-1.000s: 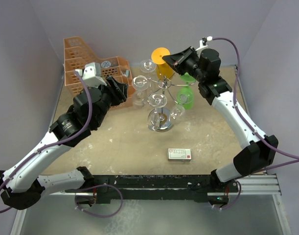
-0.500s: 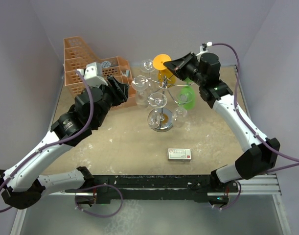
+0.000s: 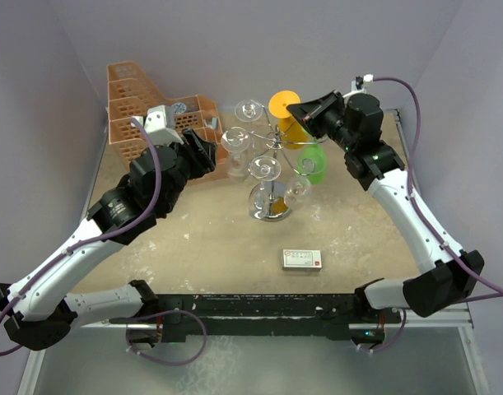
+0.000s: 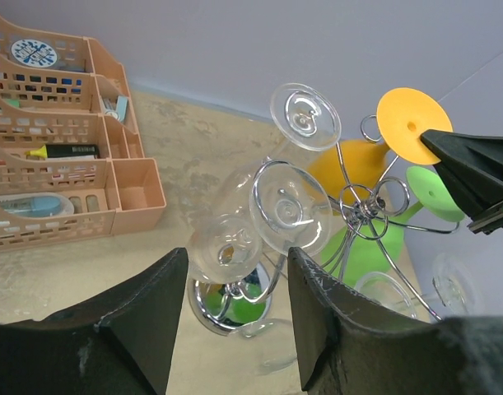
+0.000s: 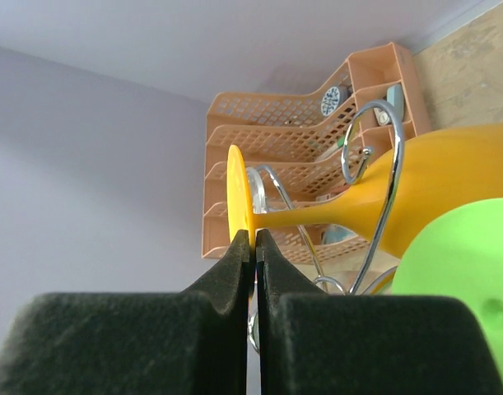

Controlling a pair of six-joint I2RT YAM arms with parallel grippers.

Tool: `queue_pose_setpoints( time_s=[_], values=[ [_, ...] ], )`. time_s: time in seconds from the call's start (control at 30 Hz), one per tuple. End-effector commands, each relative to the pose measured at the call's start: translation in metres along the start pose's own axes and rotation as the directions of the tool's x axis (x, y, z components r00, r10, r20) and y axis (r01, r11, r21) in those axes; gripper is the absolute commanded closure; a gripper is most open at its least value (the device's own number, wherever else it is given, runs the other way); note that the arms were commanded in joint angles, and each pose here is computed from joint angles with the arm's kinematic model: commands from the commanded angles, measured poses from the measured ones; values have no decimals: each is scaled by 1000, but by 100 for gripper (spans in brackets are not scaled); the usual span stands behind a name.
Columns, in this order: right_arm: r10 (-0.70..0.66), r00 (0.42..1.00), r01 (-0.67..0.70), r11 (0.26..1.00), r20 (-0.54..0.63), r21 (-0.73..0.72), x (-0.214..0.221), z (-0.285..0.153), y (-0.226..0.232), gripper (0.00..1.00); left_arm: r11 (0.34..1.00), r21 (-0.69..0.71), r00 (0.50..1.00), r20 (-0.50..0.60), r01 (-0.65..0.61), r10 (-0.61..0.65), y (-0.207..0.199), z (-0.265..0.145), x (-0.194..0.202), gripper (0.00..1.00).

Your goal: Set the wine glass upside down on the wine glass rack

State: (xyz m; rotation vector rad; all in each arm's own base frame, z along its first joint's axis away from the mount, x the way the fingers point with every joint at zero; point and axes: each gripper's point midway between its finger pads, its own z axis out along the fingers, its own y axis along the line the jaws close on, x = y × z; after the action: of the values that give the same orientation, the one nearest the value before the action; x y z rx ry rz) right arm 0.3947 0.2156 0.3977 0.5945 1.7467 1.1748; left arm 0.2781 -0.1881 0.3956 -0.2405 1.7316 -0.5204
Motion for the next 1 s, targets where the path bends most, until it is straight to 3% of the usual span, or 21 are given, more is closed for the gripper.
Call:
queue_pose_setpoints(
  time_s=[0.0, 0.5, 0.83, 0.97],
  values=[
    [-25, 994, 26, 1000, 109, -15, -23, -13, 12, 100, 999, 10, 998, 53, 39, -39, -5, -5, -22, 51],
    [-150, 950, 146, 989, 273, 38, -59, -1, 13, 100, 996, 54, 996, 44, 70, -73, -12, -8, -21, 48],
    [-199, 959, 203, 979, 201, 4, -51, 20, 23, 100, 991, 89, 995, 12, 99, -101, -22, -10, -20, 41],
    [-215, 962, 221, 975, 169, -20, -44, 23, 26, 100, 989, 91, 993, 11, 115, -116, -23, -10, -21, 45]
  ],
)
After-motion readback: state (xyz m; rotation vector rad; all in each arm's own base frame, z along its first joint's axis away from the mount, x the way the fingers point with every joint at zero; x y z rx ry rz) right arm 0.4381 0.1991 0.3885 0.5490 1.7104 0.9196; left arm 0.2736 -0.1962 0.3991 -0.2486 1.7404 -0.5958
